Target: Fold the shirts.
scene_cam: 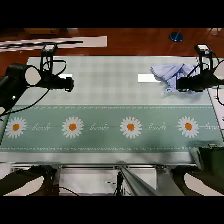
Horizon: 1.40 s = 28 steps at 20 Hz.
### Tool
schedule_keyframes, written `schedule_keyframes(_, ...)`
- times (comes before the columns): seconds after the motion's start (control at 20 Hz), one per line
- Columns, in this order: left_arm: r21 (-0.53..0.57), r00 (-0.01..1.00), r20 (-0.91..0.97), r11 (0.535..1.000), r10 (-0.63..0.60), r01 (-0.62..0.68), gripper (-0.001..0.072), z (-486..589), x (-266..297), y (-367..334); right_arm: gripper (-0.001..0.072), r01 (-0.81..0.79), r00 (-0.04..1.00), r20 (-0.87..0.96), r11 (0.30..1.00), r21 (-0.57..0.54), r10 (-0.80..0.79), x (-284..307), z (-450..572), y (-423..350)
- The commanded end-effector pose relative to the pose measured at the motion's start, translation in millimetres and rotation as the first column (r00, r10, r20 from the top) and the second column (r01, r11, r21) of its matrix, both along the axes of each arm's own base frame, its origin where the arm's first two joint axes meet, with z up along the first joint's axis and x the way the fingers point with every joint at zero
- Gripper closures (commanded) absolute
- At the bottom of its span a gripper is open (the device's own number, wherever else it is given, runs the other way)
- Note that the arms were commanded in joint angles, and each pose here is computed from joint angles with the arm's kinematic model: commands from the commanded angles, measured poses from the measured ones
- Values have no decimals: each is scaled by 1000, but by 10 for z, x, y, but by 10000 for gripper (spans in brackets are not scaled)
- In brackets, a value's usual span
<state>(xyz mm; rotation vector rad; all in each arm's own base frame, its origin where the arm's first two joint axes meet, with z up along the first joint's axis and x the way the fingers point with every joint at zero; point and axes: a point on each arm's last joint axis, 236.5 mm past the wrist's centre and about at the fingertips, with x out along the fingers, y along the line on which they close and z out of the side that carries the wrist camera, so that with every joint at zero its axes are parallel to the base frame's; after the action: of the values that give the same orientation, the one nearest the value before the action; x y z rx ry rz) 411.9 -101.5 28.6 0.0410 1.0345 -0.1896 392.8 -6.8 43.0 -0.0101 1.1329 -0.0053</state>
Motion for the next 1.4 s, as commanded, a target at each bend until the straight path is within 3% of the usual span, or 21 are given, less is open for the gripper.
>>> schedule_keyframes(0.0, 1, 1000, 0, 1000, -1, 1, 117, -3, 0, -3, 288, 0, 1000, 1, 1000, 0, 0, 1, 4, 2)
schedule_keyframes(0.8, 1, 1000, 0, 1000, -1, 1, 117, -3, 0, -3, 288, 0, 1000, 1, 1000, 0, 0, 1, 4, 2)
schedule_keyframes(1.15, -1, 1000, 3, 1000, -1, 1, 118, 1, 9, -5, 288, 0, 993, 122, 1000, 6, -1, 252, 143, 14)
schedule_keyframes(1.35, -16, 991, 134, 1000, -1, 3, 86, 190, 262, -34, 259, -3, 938, 345, 997, -72, 27, 678, 490, -115)
